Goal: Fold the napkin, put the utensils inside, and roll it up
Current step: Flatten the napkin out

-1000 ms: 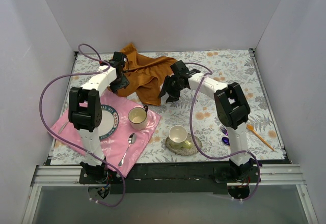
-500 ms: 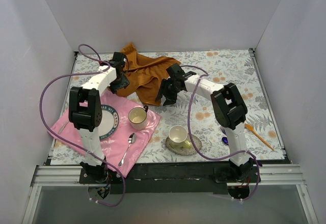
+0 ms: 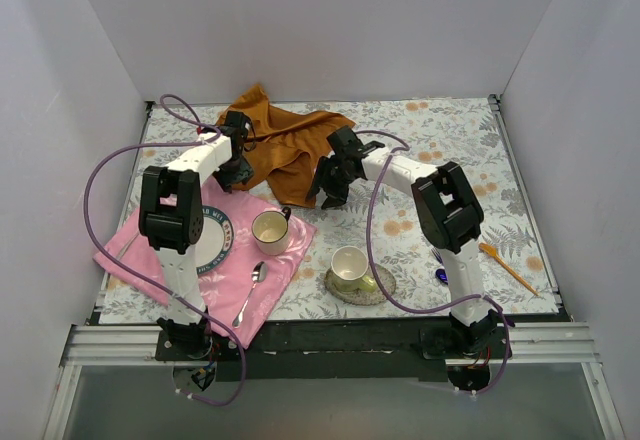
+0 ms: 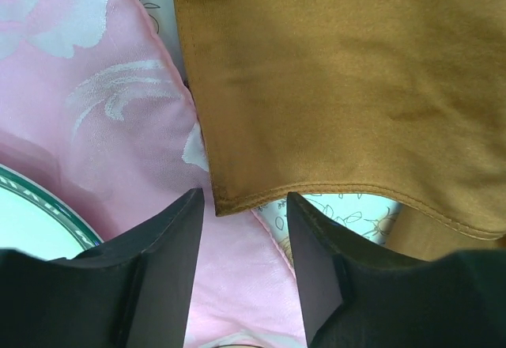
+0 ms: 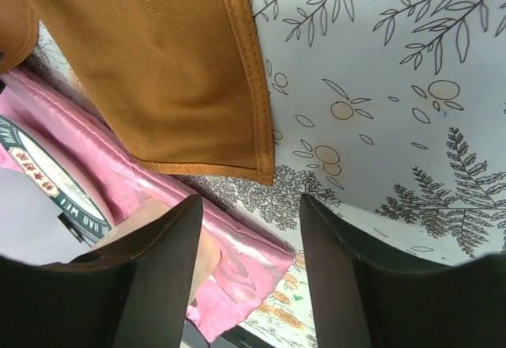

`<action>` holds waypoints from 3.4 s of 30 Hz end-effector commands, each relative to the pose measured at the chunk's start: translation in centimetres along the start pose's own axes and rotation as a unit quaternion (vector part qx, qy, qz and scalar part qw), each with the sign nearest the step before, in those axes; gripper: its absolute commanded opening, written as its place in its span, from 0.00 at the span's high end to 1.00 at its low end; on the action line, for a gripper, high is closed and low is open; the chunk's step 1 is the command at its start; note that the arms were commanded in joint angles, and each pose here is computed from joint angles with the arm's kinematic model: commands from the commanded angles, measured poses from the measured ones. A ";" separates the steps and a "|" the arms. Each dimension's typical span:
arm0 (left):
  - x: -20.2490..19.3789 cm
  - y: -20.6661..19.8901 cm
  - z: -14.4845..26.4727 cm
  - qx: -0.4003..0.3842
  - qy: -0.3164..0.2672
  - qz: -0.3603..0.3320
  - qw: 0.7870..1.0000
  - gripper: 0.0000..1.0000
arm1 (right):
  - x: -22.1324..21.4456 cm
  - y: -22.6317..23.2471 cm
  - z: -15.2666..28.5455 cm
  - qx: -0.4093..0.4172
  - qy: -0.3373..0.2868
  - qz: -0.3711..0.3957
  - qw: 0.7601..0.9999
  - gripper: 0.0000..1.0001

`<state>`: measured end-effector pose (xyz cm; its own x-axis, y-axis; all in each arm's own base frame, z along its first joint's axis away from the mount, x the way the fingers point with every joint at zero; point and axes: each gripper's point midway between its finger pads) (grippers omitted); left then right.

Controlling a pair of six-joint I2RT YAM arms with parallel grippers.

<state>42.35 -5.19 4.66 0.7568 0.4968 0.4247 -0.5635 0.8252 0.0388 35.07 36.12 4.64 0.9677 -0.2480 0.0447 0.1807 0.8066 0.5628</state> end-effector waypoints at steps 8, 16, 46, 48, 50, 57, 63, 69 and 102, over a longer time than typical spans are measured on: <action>2.1 -0.3 0.7 -0.014 -0.034 0.010 0.999 0.90 | 0.3 0.3 -1.0 0.006 0.006 -0.016 1.000 0.37; 4.5 -1.3 3.9 -0.047 -0.067 0.035 0.996 1.00 | -1.3 0.0 -1.4 -0.005 0.028 -0.084 0.996 0.33; 11.6 -6.2 18.4 -0.247 -0.129 0.123 0.952 1.00 | 3.9 -5.3 -1.5 -0.121 -0.049 -0.119 0.984 0.99; 11.8 -6.9 19.1 -0.268 -0.126 0.126 0.947 1.00 | 5.0 -6.2 1.3 -0.122 -0.070 -0.073 0.987 0.99; 12.2 -8.0 19.7 -0.290 -0.120 0.127 0.941 1.00 | 6.8 -6.8 4.7 -0.132 -0.115 -0.020 0.984 0.99; 12.8 -10.1 21.9 -0.339 -0.108 0.130 0.926 1.00 | 8.8 -9.8 12.6 -0.213 -0.201 0.119 0.949 0.99; 11.1 -9.3 21.5 -0.330 -0.097 0.119 0.931 1.00 | 7.3 -12.8 15.9 -0.251 -0.222 0.155 0.929 0.99; 8.0 -8.9 19.3 -0.322 -0.052 0.101 0.940 1.00 | 5.7 -13.6 14.3 -0.191 -0.167 0.218 0.942 0.91; 6.7 -9.9 19.4 -0.340 -0.025 0.098 0.935 1.00 | 2.8 -14.0 8.8 -0.096 -0.044 0.126 0.986 0.40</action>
<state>47.25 -14.88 21.21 0.6535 0.6552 0.3789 -0.3896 0.7204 -0.5738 33.92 18.65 3.31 0.9718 -0.0208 0.2347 -0.0532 0.9510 0.3047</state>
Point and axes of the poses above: each gripper's point midway between its finger pads, its own z axis back along the fingers, its own y axis along the line the jaws close on, x = y × z, and after that the axes turned 3 degrees about -z, right-handed
